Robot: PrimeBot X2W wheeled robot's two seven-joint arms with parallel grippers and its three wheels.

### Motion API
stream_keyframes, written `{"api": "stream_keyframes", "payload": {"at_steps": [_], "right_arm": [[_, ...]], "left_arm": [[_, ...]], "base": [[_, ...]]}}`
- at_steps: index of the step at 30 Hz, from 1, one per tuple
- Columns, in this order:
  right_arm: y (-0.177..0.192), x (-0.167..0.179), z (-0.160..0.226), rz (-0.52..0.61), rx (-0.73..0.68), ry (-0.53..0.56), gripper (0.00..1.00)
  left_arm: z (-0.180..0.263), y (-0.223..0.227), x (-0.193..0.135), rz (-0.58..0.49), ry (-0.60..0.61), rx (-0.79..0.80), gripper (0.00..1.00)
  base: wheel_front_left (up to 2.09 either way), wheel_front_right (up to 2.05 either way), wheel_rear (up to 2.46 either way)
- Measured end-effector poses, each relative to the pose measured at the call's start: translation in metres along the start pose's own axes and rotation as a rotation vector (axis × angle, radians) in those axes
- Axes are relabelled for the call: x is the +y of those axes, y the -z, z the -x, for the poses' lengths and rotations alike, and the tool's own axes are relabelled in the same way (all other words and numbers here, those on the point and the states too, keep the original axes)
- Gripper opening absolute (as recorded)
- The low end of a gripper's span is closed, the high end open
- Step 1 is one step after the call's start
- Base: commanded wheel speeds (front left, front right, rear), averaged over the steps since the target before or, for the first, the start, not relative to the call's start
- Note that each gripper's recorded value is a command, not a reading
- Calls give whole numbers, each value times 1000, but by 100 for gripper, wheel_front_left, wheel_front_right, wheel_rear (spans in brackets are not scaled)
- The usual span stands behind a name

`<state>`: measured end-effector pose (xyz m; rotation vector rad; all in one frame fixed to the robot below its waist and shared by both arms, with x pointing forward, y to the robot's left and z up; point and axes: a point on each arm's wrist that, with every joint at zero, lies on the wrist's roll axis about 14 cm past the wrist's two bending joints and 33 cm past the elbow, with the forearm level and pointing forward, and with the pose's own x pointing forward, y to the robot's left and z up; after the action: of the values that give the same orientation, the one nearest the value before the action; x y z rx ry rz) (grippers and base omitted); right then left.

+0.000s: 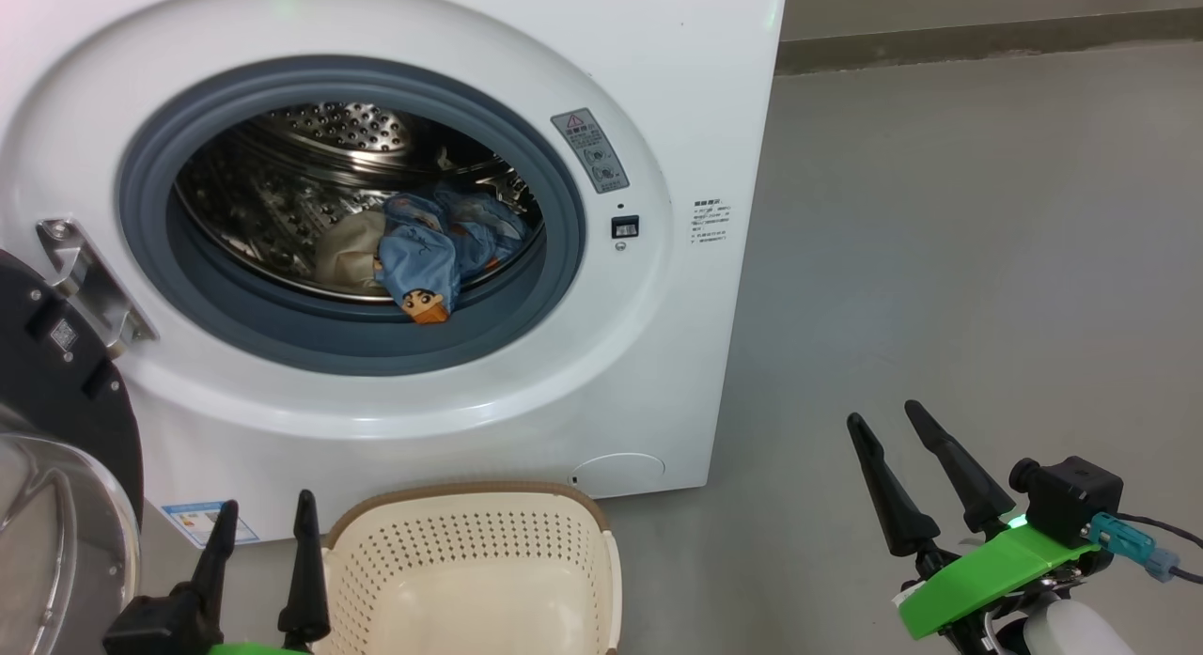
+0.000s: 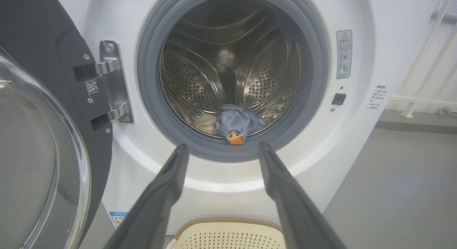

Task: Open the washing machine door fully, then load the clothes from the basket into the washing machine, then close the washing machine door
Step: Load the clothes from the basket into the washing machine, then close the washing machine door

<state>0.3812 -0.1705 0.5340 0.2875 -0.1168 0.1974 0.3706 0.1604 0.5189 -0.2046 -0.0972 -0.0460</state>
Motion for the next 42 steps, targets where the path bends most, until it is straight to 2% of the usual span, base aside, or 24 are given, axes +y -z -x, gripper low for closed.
{"api": "stream_keyframes", "payload": {"at_steps": [23, 42], "right_arm": [[2, -1, 2, 4, 7, 2, 100], [1, 0, 1, 4, 6, -3, 100]], "left_arm": [[-1, -3, -2, 27, 4, -13, 100], [3, -2, -3, 26, 13, -12, 100]], "base": [[-6, 5, 0], [-114, 112, 2]]}}
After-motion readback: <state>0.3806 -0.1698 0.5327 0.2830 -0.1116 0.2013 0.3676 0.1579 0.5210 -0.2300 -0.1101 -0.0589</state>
